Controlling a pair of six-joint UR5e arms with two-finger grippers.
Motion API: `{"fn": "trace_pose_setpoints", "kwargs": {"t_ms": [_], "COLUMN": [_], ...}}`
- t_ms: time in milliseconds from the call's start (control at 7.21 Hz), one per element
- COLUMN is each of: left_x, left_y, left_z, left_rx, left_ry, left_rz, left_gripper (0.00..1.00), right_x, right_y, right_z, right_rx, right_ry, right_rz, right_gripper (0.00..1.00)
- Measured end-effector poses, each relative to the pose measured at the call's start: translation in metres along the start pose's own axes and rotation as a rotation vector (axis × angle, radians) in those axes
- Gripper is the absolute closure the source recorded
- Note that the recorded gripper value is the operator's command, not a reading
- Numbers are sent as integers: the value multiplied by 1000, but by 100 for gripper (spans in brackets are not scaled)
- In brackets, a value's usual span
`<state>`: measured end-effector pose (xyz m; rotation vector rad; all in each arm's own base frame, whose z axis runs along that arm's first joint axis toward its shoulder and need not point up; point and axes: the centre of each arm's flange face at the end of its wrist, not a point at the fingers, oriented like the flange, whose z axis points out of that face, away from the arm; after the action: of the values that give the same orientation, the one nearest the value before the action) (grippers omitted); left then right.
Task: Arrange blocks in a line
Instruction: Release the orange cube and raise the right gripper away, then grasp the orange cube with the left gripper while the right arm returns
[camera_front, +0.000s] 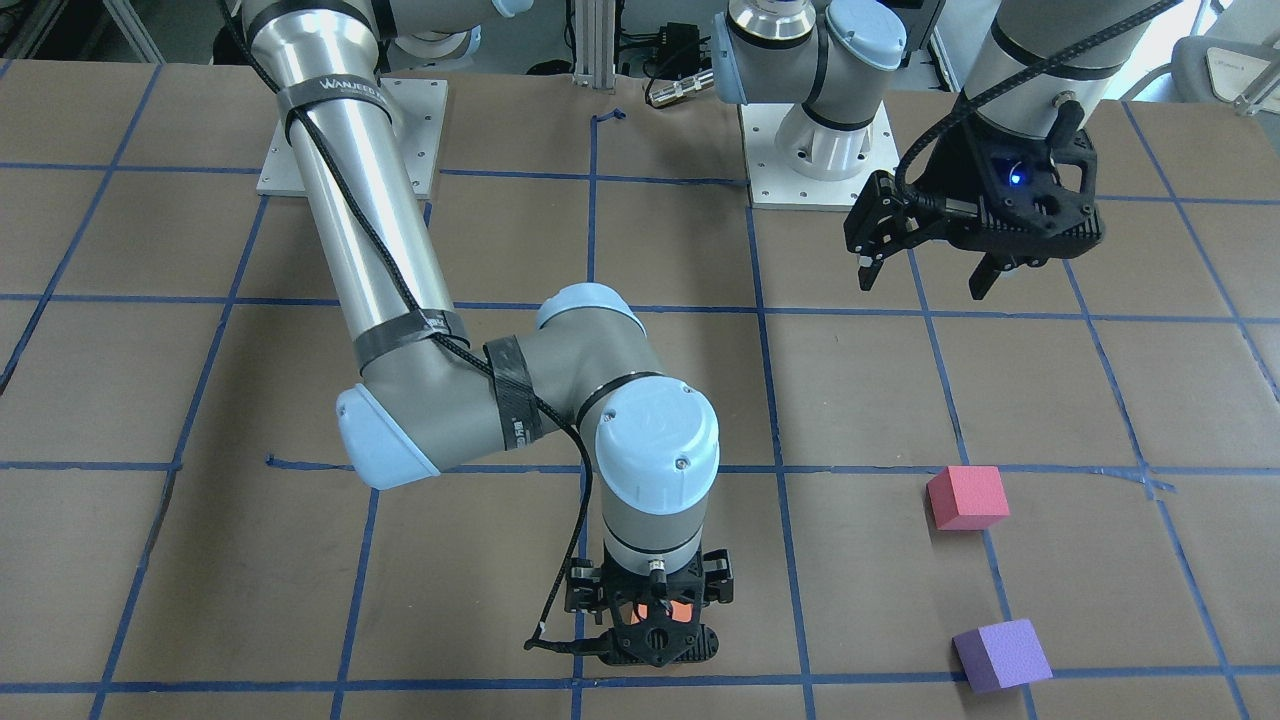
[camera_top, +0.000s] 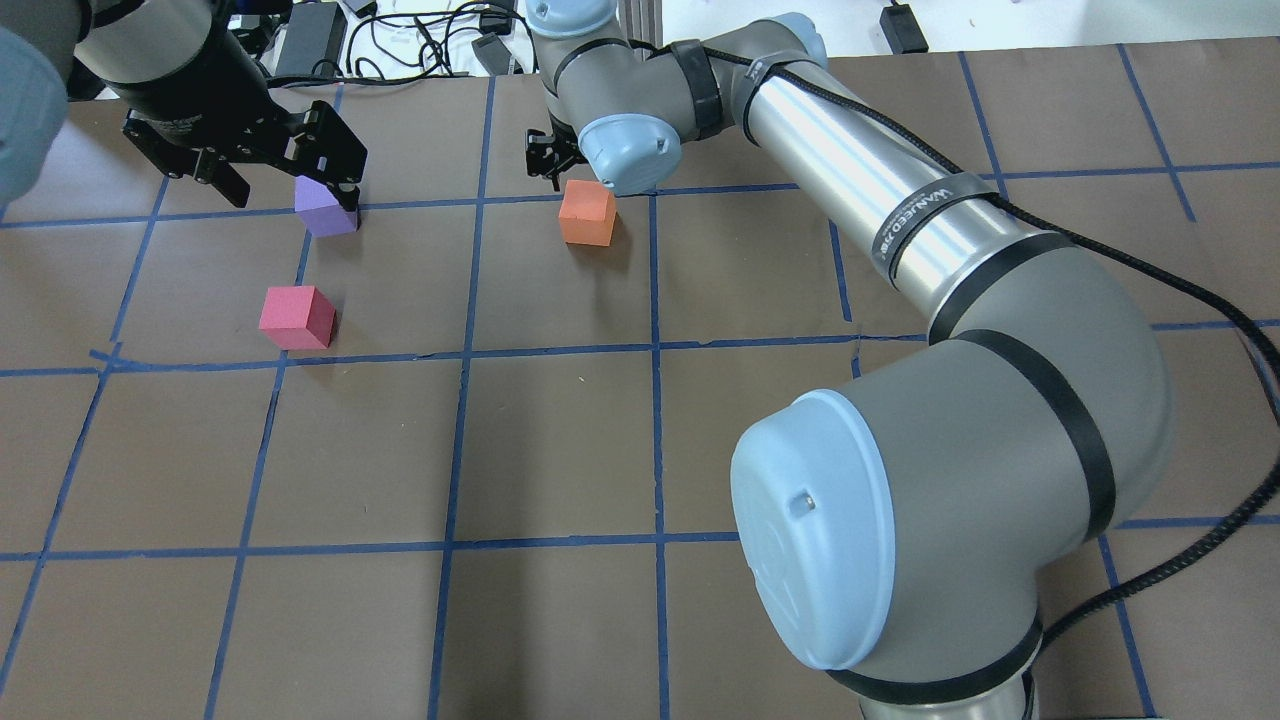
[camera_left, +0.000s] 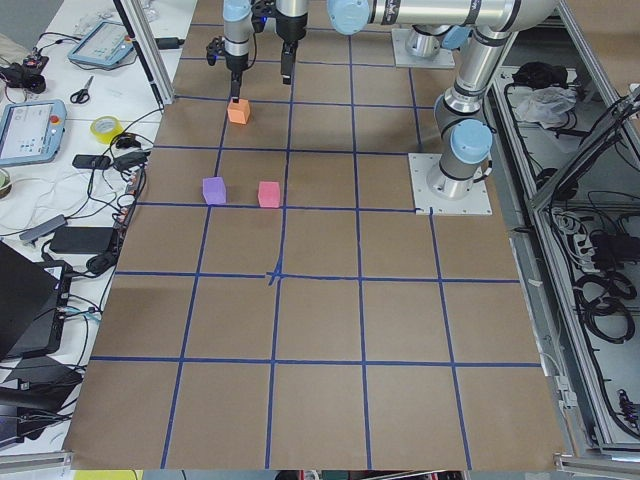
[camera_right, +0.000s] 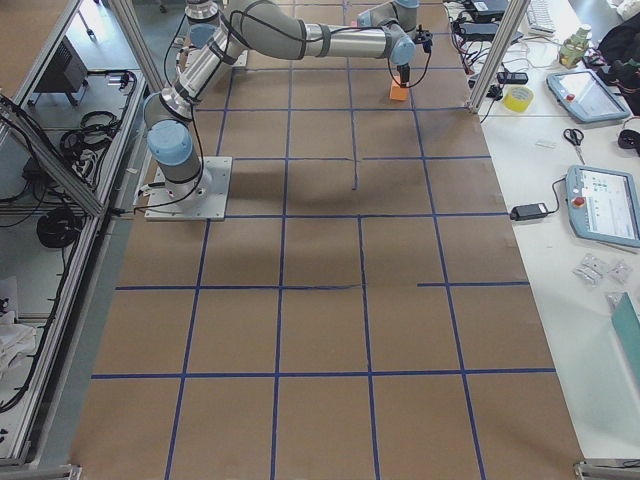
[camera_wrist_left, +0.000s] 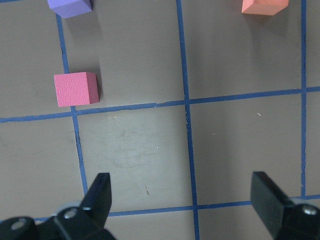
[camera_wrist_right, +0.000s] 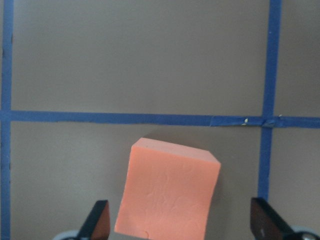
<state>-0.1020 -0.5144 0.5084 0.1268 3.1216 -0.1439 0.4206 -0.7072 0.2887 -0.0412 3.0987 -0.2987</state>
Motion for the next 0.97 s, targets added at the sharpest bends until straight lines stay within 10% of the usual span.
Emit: {"fn": "trace_pose_setpoints", "kwargs": {"t_ms": [555, 971], "left_x": [3, 40], "left_y": [-25, -68], "left_z": [8, 51], "left_rx": [17, 57], "left_ry": [32, 108], "left_rz": [0, 31], "left_gripper": [0, 0], "right_x": [98, 167], "right_y": [8, 85], "right_z": [-196, -315], "right_rx": [30, -36], "right_ry": [26, 57], "right_rz": [15, 32], "right_gripper": [0, 0]}}
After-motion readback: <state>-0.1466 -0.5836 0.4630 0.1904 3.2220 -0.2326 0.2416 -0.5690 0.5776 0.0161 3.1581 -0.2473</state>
